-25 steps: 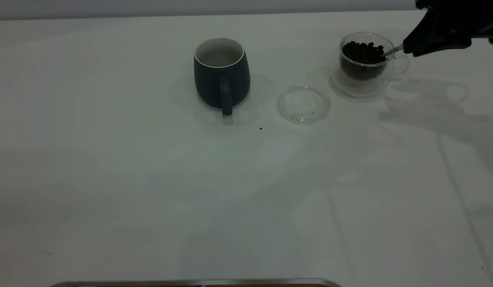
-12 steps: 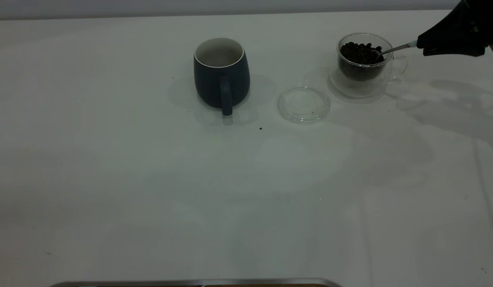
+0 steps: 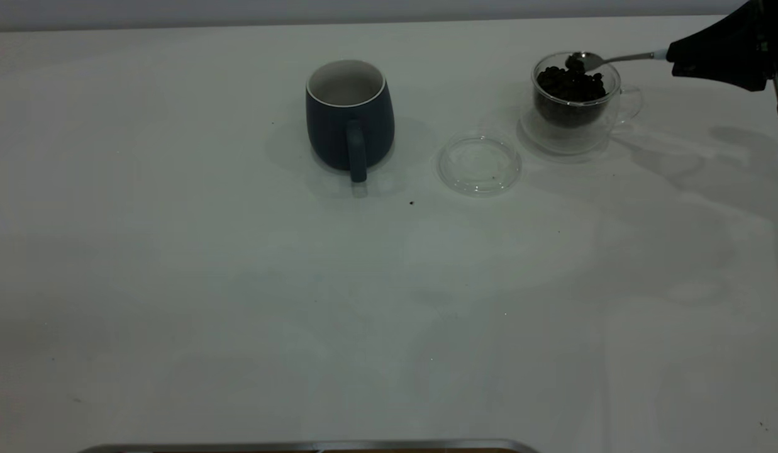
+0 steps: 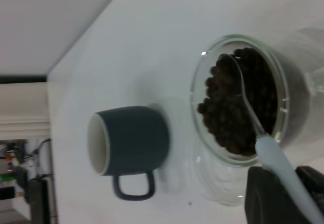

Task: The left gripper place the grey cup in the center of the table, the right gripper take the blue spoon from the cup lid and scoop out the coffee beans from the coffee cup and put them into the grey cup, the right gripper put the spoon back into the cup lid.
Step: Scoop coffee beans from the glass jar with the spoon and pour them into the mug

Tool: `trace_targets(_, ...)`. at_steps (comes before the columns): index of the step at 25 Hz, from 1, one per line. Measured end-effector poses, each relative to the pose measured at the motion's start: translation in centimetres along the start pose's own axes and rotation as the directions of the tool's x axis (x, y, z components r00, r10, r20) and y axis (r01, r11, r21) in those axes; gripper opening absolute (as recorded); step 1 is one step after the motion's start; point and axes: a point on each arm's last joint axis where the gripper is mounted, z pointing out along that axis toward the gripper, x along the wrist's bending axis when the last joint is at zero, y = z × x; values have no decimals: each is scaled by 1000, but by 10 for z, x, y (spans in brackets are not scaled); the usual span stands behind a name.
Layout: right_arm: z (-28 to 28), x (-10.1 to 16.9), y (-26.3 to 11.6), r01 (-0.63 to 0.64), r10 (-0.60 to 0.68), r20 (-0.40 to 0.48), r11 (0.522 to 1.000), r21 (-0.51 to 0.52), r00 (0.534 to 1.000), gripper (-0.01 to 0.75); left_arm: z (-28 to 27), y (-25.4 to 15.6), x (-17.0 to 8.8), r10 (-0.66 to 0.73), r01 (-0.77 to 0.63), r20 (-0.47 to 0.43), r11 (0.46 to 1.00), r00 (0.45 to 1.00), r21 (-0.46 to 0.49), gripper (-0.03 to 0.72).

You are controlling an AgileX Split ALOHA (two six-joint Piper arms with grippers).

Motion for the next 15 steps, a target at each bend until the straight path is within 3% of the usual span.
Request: trace_targets(15, -9, 10, -3, -32, 40, -165, 998, 52, 986, 106, 0, 0, 0, 0, 0, 0, 1000, 1000, 0, 530)
